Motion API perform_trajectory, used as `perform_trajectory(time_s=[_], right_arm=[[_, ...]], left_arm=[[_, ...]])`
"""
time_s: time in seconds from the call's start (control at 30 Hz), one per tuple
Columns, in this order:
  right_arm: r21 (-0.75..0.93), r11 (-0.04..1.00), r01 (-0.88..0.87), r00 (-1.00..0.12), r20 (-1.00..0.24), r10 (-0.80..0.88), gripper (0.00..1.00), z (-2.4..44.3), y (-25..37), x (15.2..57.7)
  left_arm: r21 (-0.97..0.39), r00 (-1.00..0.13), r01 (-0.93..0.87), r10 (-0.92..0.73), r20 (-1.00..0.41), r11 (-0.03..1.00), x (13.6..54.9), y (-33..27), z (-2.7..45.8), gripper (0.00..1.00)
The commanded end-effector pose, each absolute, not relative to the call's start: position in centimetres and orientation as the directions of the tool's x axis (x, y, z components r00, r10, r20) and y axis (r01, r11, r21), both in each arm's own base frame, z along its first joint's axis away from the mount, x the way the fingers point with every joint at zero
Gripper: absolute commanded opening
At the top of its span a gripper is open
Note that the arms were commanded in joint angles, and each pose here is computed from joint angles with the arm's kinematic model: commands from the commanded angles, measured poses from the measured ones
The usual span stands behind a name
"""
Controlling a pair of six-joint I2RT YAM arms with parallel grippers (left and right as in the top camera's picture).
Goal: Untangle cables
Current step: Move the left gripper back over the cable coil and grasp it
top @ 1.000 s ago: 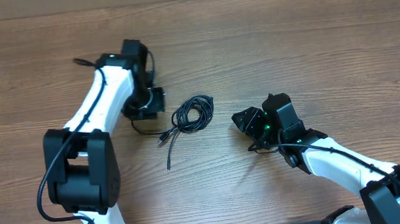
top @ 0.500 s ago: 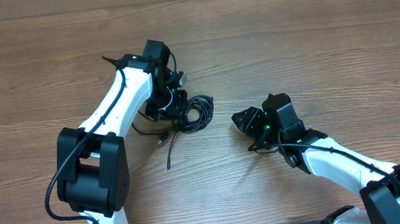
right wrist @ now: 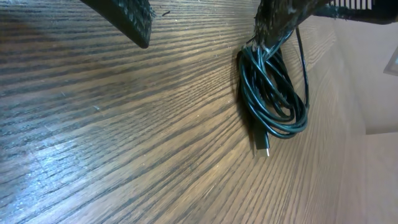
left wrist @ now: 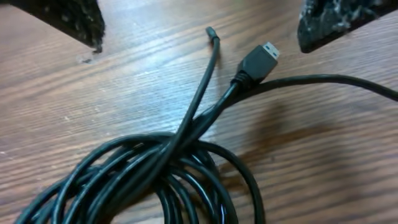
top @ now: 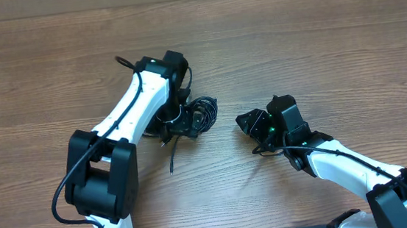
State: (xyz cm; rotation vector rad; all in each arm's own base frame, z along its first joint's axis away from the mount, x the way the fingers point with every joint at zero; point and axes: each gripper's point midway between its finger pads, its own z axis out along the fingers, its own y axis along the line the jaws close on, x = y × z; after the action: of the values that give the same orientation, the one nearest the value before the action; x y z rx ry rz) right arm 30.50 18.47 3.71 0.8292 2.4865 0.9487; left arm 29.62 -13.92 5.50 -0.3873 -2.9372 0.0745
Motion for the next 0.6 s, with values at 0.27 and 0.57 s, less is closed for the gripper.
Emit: perform_trajectory(time_s=[0.27, 0.57], right_arm=[[0.695, 0.606, 0.387, -0.766, -0.124, 0.631, 0.52, 4.0, 18.7, 30.9], [0.696, 0.606, 0.386, -0.766, -0.124, 0.631, 0.52, 4.0, 18.7, 30.9]], left_arm=[[0.225, -0.967, 0.250, 0.229, 0.116, 0.942, 29.1, -10.9, 2.9, 0.91], [0.362, -0.968, 0.252, 0.238, 0.082, 0.898, 30.3, -8.7, 3.3, 0.45]])
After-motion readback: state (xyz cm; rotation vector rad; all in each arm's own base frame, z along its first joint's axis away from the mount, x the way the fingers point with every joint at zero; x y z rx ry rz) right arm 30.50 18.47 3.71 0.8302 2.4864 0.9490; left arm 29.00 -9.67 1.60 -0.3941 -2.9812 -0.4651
